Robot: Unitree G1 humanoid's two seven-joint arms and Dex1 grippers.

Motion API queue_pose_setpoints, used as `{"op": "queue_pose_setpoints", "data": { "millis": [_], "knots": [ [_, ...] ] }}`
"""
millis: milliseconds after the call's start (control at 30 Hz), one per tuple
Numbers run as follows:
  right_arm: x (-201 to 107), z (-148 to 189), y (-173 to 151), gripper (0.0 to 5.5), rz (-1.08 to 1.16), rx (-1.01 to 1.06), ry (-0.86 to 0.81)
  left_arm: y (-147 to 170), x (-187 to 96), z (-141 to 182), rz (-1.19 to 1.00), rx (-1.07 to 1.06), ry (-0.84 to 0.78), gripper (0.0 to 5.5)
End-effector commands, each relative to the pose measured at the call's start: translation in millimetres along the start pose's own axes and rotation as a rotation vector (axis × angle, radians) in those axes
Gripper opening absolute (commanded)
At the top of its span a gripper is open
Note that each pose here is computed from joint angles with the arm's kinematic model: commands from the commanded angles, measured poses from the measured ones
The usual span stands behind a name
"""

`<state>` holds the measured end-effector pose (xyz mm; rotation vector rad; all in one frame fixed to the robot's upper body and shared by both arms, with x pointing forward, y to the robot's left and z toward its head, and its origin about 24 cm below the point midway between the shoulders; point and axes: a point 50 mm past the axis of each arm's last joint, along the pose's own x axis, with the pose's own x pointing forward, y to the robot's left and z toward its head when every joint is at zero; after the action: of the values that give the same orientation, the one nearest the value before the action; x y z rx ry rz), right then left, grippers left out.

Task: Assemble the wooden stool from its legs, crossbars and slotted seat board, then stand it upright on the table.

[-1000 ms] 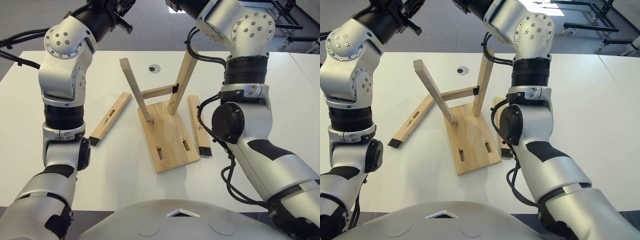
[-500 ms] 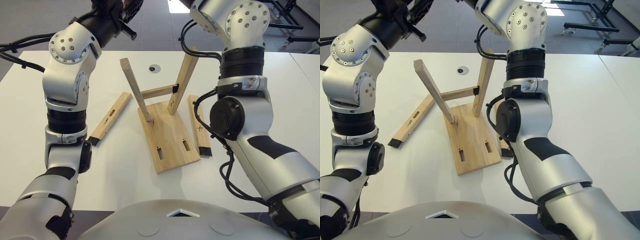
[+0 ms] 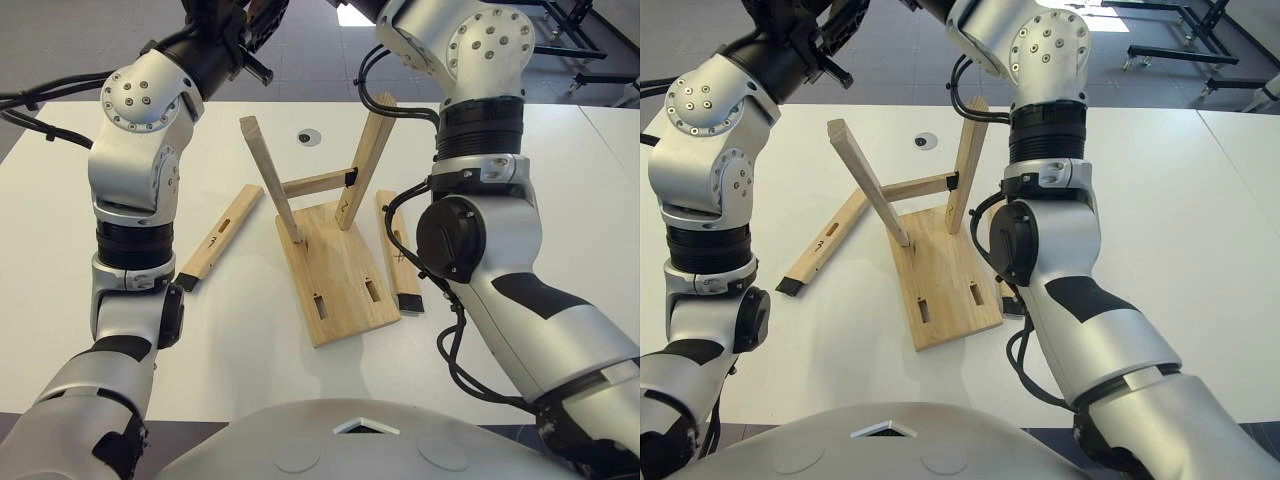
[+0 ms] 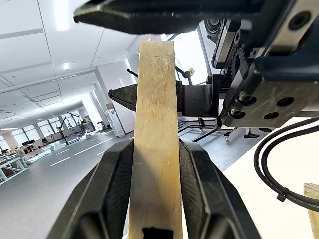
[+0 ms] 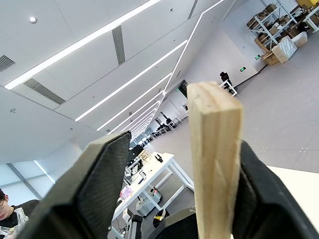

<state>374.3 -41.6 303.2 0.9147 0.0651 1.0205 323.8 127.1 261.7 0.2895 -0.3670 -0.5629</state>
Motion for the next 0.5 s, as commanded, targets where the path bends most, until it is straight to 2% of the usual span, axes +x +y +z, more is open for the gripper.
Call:
{"op": "queue_pose_setpoints", "data": {
  "millis": [33, 367, 500],
  "knots": [
    [-1.2, -2.0, -2.5, 2.2, -0.014, 0.005, 0.001, -2.9, -0.8, 0.6, -0.009, 0.006, 0.002, 1.27],
    [-2.3, -4.0, -4.8, 0.57, -0.02, 0.015, -0.002, -2.9, -1.8, 0.3, -0.008, 0.003, 0.005, 1.27],
    [-2.8, -3.8, -4.7, 0.4, -0.02, 0.015, -0.006, -4.2, -3.6, -1.5, -0.014, 0.006, 0.015, 1.27]
  ]
}}
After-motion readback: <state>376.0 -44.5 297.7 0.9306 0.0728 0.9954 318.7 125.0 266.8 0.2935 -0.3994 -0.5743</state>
